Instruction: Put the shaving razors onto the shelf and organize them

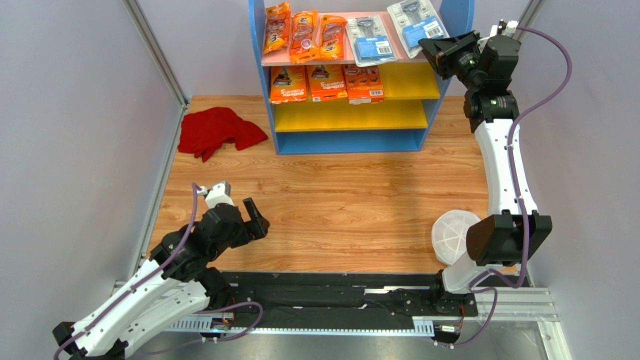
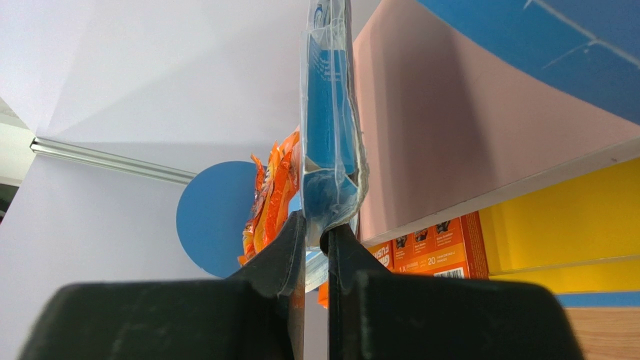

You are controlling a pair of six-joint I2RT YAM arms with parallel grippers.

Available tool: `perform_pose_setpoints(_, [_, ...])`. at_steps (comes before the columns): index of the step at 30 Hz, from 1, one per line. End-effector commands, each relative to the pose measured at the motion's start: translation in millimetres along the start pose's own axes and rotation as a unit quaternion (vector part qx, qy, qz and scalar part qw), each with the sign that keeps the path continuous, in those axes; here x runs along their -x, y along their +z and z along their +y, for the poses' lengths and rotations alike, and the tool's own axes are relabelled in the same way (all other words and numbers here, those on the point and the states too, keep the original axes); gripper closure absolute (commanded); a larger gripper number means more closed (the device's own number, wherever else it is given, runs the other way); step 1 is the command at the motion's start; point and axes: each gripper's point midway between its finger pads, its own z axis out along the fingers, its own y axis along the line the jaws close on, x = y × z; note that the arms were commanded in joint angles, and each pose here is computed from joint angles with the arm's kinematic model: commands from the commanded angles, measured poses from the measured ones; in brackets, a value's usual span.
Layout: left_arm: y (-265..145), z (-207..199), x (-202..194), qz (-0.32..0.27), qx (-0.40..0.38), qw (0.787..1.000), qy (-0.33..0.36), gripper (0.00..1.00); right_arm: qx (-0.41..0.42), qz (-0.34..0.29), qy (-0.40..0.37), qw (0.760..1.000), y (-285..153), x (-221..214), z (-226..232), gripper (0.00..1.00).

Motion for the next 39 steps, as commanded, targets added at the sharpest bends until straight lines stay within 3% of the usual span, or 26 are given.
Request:
perform_pose_setpoints(1, [1,-5,3,-0.005,-0.01,1.0,0.008,0.01,0.048,0.001,0.009,0.999,9,6,19,1.0])
perform_pose_setpoints(10, [2,-6,2,-0.003,-0.013,1.0,0.003,0.01,0.034,0.016,0.017,0.999,18,-5,2,0.92])
perform_pose_setpoints(22, [3,-6,-1,0.001,-0.016,1.0,0.002,0.02,0.033,0.035,0.013,0.999,14,-22,-11,0.66])
perform_pose_setpoints(30, [1,-6,-1,-0.001,-0.019,1.0,0.001,0.02,0.03,0.04,0.006,0.999,0,-36,-5,0.34])
perform_pose_setpoints(39, [-1,-8,-1,0.0,-0.026,1.0,0.001,0.03,0.01,0.047,-0.01,0.999,-17,-40,-6,0.21])
